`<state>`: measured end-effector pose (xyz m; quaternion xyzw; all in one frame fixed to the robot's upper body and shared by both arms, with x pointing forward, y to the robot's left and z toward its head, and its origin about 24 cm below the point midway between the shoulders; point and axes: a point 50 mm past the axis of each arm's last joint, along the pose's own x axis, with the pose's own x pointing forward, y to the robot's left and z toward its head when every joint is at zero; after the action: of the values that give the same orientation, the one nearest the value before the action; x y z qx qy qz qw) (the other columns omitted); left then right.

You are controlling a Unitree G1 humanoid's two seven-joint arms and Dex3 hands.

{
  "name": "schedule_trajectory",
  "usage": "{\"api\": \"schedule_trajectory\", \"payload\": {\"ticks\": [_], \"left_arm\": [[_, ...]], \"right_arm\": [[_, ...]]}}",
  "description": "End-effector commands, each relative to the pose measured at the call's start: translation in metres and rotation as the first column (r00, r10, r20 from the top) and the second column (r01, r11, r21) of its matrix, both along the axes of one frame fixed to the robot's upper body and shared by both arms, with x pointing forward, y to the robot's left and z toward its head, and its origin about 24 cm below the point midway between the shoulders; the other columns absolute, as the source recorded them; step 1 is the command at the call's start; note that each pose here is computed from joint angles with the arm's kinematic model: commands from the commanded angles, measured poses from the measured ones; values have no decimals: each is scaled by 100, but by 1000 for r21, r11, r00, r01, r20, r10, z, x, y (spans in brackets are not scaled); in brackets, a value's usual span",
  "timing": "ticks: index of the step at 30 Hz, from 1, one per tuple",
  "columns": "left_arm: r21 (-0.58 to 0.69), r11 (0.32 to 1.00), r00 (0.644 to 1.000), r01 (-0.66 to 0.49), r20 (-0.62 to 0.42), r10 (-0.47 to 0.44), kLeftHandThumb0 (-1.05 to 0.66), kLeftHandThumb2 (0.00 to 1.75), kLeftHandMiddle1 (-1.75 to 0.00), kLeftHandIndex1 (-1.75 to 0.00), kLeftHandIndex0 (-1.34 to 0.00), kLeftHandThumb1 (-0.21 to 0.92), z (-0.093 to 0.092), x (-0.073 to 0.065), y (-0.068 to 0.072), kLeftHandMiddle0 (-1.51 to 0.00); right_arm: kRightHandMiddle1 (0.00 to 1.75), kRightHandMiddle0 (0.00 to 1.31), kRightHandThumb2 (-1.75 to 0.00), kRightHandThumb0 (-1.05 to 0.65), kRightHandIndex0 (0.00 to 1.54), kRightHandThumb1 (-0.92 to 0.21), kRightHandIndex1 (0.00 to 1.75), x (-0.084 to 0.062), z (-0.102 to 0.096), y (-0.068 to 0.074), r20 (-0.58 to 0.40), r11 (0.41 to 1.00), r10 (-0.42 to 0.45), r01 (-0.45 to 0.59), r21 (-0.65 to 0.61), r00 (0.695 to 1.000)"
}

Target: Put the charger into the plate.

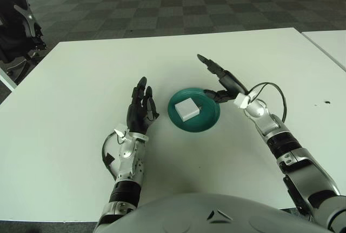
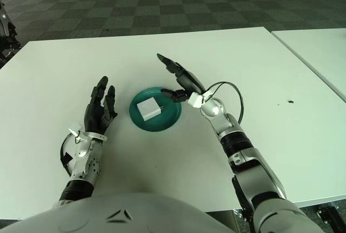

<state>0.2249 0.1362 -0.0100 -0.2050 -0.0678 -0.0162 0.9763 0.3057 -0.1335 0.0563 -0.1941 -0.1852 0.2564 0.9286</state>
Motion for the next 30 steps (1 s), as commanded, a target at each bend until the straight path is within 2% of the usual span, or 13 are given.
{"api": "schedule_trajectory", "payload": {"ticks": [1,3,6,11,14,17,19,24,26,30], "left_arm": [[-68,997,982,-24,-190,11,-92,94,0,-28,0,92,-43,-38,-9,0],[-75,997,982,-16,-190,2,-93,95,0,-29,0,92,-45,-38,-7,0],[-81,997,981,-13,-192,-3,-95,95,0,-29,0,92,-46,-38,-5,0],[-87,996,981,-5,-196,-12,-97,94,0,-30,0,92,-48,-38,-3,0],[-88,996,981,-1,-193,-16,-98,93,0,-30,0,92,-49,-38,-1,0],[-86,996,981,2,-191,-18,-98,93,0,-30,0,92,-50,-39,1,0],[-77,997,981,10,-192,-24,-99,93,0,-29,0,92,-51,-39,2,0],[-54,998,982,26,-187,-35,-103,93,0,-25,0,92,-54,-40,4,0],[-43,998,982,35,-183,-42,-104,93,0,-23,0,92,-56,-41,4,0],[-25,998,982,50,-181,-54,-105,93,0,-18,0,92,-59,-40,6,0]], "right_arm": [[0,0,-83,-105,0,-92,0,-1,-8,1,-57,978,-1,13,207,998],[0,0,-87,-105,0,-92,0,-8,-17,-4,-104,951,-41,71,301,994],[0,0,-95,-105,0,-92,0,-15,-29,-11,-161,923,-79,133,360,984],[0,0,-102,-105,0,-92,0,-29,-59,-33,-317,884,-132,257,391,939],[0,0,-104,-105,0,-92,0,-32,-69,-39,-364,875,-139,287,390,921],[0,0,-105,-105,0,-92,0,-34,-76,-40,-396,870,-147,309,385,907],[1,1,-106,-105,0,-92,0,-41,-84,-39,-414,870,-163,328,367,895],[2,3,-109,-105,0,-92,0,-52,-90,-33,-388,884,-192,331,330,901],[2,3,-109,-105,0,-92,0,-60,-95,-30,-385,888,-209,340,311,899],[2,3,-110,-105,0,-92,0,-68,-102,-22,-401,890,-209,344,299,892]]}}
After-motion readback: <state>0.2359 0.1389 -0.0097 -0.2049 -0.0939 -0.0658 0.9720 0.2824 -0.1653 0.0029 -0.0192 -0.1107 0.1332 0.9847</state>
